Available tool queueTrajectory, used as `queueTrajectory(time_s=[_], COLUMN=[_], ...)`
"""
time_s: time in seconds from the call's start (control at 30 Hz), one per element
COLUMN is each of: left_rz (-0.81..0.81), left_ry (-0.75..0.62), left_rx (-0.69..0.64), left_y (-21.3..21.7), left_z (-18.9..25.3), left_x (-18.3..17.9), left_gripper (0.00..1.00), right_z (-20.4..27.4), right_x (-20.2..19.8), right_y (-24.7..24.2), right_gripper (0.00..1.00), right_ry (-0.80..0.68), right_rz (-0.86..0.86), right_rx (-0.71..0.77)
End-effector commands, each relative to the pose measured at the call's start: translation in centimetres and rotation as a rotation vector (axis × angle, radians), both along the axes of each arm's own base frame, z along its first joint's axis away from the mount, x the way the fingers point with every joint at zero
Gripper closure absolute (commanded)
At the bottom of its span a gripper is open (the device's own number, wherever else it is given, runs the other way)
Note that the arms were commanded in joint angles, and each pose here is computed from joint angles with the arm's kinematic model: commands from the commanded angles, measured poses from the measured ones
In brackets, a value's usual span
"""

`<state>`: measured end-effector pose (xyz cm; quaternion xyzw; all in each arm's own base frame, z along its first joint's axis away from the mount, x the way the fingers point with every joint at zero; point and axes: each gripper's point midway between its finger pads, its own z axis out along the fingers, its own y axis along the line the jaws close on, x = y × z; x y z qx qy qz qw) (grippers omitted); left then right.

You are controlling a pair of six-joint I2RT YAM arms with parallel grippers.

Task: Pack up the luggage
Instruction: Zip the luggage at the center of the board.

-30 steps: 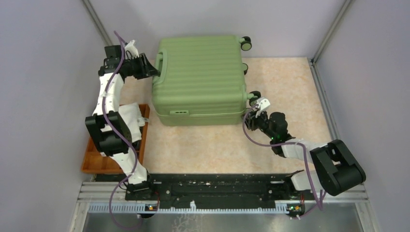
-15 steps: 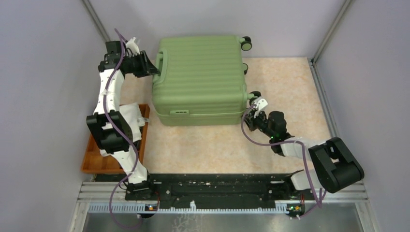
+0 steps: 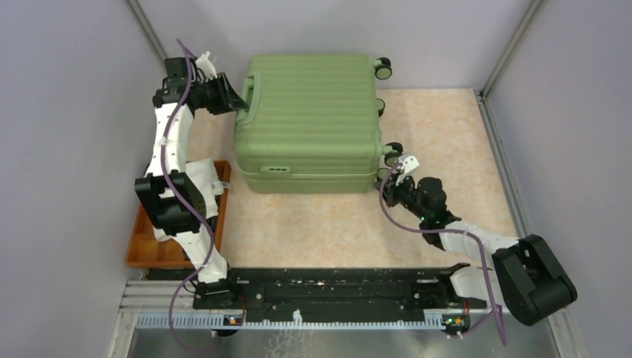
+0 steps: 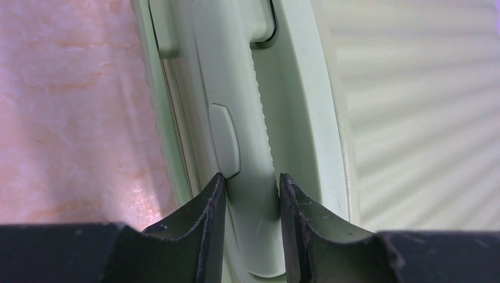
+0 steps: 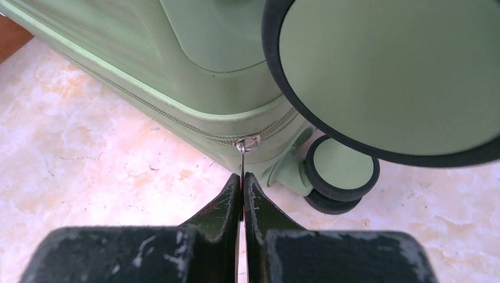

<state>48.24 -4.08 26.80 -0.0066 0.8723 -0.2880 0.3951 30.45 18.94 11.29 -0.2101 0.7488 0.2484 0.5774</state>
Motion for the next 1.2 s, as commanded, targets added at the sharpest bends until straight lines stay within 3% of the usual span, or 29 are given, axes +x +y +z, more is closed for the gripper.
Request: queueTrajectory(time_s=[0.0, 0.37, 0.7, 0.97, 1.17], left_rz=[-0.208, -0.273, -0.241, -0.140, -0.134], left_ry=[-0.285, -0.262, -0.260, -0.227, -0.229], left_rx=[-0.105, -0.146, -0.123, -0.124, -0.153], left_y=[-6.1, -9.3, -9.0, -5.8, -5.8], left_z=[9.7, 9.1, 8.9, 8.0, 7.6], left_x=[-0.4, -1.5, -1.4, -0.8, -1.5], left_gripper=[1.00, 1.00, 1.00, 1.00, 1.00], right_z=[1.6, 2.9, 5.0, 4.3, 2.9], right_x=[-1.5, -2.9, -5.4, -5.2, -6.7], right_y=[0.3, 3.1, 7.6, 4.0, 5.3], right_gripper=[1.00, 1.00, 1.00, 1.00, 1.00], right_ry=[-0.005, 0.001, 0.004, 0.089, 0.140], right_rz=[0.000, 0.062, 0.223, 0.076, 0.161], right_rx=[0.063, 0.089, 0.139, 0.141, 0.136])
